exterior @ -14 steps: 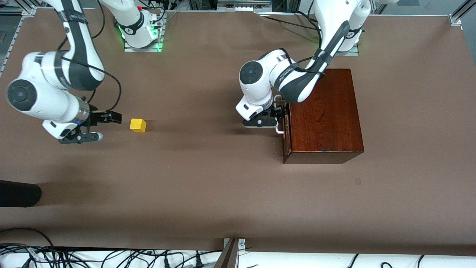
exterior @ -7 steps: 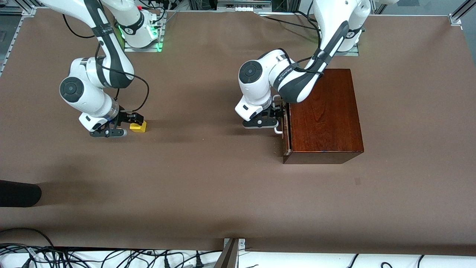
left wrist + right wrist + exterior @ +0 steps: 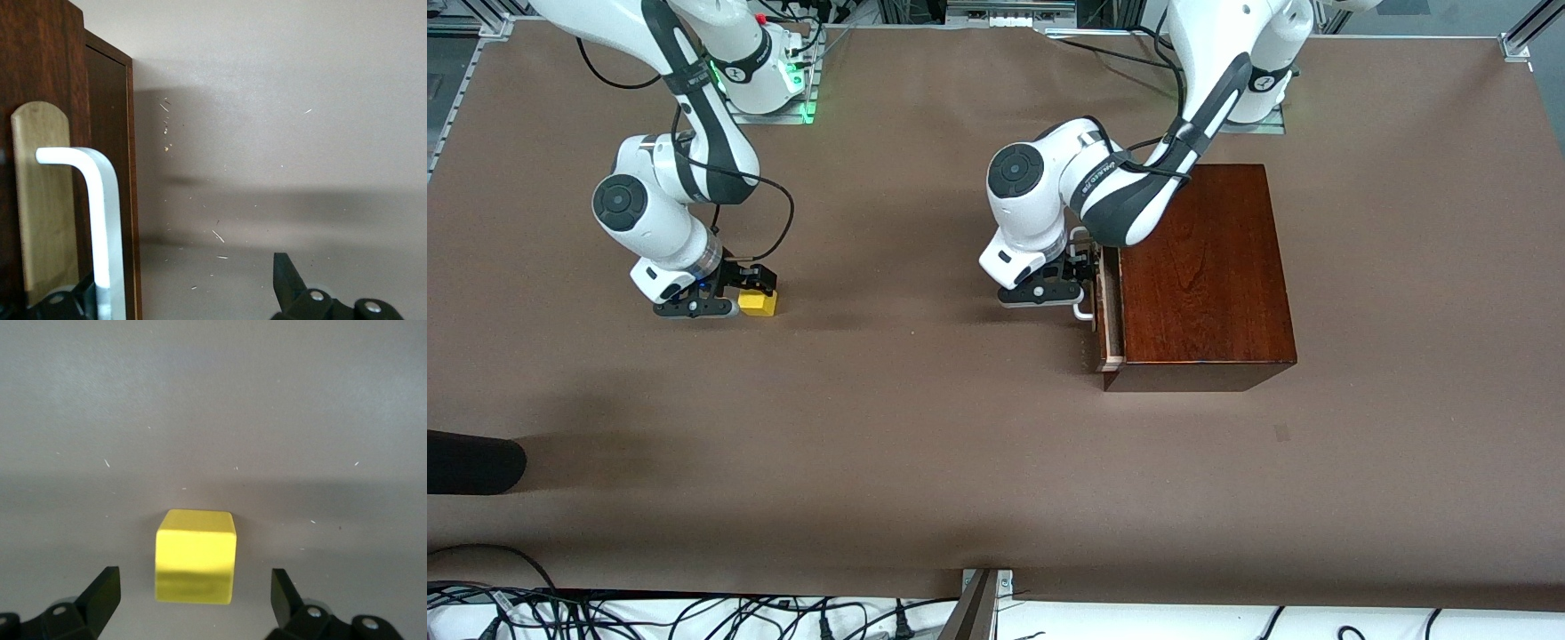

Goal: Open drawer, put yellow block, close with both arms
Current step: 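Pull the drawer open with the left gripper while the right gripper grasps the cube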

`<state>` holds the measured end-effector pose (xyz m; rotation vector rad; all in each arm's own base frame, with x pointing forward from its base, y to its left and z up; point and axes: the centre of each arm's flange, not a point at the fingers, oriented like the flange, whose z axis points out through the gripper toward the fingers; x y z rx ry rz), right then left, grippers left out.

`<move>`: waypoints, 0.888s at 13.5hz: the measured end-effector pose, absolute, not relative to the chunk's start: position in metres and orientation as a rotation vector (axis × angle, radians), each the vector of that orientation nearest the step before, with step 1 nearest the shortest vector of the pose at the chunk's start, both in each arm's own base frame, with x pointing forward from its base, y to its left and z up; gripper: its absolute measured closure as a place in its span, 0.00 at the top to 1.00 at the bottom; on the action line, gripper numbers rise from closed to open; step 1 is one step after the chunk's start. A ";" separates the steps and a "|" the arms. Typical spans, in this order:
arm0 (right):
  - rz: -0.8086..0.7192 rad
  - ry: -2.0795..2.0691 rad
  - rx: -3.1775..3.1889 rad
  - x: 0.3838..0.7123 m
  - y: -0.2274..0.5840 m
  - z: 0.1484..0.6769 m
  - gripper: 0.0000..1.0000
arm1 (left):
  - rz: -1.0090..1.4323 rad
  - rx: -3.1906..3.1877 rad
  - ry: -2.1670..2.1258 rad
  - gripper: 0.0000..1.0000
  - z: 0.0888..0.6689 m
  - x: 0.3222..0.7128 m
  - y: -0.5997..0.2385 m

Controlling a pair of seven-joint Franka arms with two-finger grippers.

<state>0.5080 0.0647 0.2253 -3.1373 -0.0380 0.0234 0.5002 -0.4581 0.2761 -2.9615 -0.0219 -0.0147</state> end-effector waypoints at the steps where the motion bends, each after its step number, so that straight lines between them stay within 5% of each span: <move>1: 0.021 -0.037 -3.139 0.505 0.064 0.220 1.00 | -0.019 -2.967 -0.019 1.00 0.277 0.500 -0.462; 8: 0.009 -0.035 -3.152 0.501 0.061 0.194 0.90 | -0.045 -2.992 -0.017 1.00 0.279 0.499 -0.490; 11: 0.001 -0.034 -3.155 0.501 0.061 0.189 0.74 | -0.047 -2.993 -0.016 1.00 0.279 0.499 -0.494; 12: -0.001 -0.034 -3.155 0.501 0.061 0.189 0.60 | -0.049 -2.995 -0.013 1.00 0.279 0.498 -0.495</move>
